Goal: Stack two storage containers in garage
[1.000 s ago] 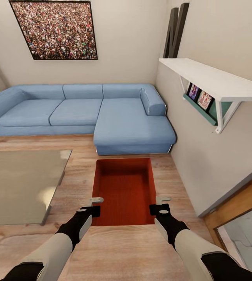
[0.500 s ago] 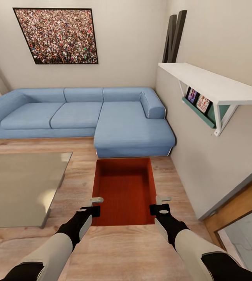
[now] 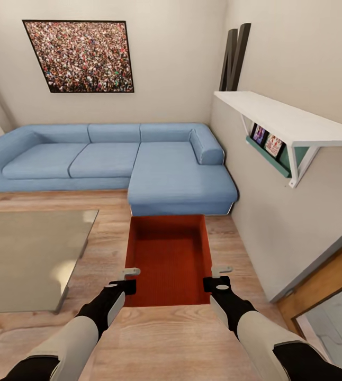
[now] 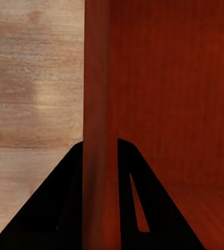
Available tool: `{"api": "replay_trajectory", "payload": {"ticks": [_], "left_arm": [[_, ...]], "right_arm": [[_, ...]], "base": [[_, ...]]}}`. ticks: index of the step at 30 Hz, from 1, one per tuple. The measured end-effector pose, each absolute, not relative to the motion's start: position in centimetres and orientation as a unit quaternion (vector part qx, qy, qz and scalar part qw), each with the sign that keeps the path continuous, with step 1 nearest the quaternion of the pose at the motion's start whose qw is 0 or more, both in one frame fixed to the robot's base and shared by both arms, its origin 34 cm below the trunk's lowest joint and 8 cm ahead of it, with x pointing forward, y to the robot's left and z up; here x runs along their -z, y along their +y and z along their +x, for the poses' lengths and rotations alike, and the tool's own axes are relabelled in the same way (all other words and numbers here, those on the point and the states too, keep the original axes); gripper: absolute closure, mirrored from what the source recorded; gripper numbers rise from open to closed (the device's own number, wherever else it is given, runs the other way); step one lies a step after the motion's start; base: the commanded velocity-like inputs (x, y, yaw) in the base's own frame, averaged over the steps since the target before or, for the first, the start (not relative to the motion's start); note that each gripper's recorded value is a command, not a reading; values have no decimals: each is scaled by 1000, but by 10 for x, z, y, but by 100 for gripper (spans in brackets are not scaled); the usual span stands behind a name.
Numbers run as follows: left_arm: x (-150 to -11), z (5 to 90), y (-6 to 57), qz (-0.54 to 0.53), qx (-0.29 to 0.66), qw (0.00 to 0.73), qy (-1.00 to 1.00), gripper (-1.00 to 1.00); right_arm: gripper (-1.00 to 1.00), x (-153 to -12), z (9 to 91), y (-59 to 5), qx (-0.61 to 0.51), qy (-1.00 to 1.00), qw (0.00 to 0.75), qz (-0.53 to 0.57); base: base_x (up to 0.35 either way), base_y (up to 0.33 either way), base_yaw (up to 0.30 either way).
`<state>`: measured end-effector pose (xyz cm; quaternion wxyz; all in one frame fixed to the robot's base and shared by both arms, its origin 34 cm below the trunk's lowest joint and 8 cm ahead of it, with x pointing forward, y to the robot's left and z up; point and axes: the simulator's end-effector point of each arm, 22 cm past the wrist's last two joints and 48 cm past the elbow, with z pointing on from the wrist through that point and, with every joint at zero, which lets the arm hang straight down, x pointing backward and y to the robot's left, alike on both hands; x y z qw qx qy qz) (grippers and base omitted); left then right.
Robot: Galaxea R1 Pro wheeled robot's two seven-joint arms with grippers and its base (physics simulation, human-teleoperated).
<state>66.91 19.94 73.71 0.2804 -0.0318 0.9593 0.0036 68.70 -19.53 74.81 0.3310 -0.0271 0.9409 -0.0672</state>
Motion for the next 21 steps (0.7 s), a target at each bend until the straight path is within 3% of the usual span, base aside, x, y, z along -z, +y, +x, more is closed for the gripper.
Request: {"api": "replay_trajectory", "payload": {"ticks": [21], "left_arm": [[-756, 677, 199, -32, -3, 296, 955, 100]], "right_arm": [[100, -767, 695, -195, 68, 935, 347, -26]], "base": [[0, 0, 0]]}}
